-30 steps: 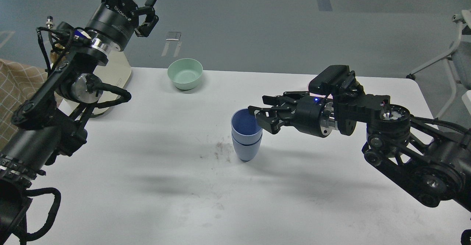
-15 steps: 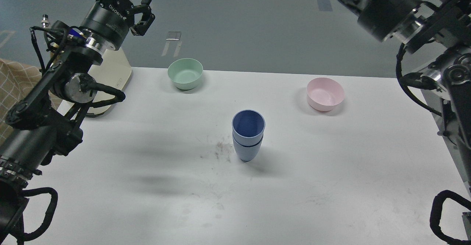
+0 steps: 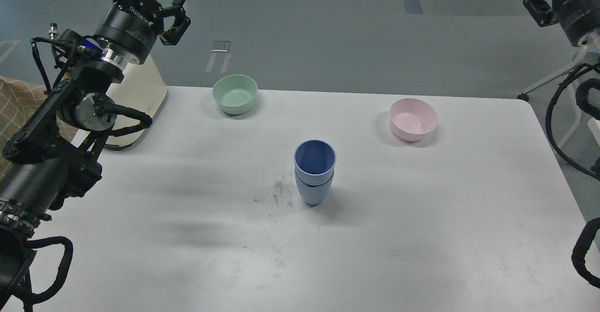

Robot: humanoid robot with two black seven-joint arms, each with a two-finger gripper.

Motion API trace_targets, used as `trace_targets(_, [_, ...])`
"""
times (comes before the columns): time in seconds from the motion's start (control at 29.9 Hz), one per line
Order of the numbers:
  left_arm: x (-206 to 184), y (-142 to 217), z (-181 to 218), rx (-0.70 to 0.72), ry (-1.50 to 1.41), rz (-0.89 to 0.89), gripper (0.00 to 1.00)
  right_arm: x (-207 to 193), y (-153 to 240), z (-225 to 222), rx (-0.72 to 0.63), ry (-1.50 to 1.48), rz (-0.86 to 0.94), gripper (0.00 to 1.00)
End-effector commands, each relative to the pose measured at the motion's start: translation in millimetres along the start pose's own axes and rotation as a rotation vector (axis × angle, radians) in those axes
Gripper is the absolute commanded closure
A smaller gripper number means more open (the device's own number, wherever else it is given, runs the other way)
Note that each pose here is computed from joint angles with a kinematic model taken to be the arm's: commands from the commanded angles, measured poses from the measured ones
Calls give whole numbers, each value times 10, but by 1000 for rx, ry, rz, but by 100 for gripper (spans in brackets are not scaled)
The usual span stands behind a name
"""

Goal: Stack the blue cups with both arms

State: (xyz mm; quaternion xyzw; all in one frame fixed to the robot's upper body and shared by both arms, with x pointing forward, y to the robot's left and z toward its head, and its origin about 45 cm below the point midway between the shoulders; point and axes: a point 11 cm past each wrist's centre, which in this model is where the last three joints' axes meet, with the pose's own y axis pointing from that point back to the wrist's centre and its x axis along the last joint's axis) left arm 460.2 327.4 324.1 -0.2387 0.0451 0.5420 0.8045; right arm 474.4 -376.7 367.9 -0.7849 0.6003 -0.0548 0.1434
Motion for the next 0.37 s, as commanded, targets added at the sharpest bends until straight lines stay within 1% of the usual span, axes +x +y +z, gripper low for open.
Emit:
trace_targets(0.0, [111,25,-39,17,15,-9,2,235,112,194,-17,-125,80,0])
trace_targets(0.1, [147,15,-68,21,20,6,2,275,138,235,3,-202,103,0])
trace_targets(0.23, [138,-2,-54,17,20,6,2,173,95,280,12,-235,90,0])
trace_targets(0.33, [94,-86,28,0,13,-3,2,123,79,295,15,-243,81,0])
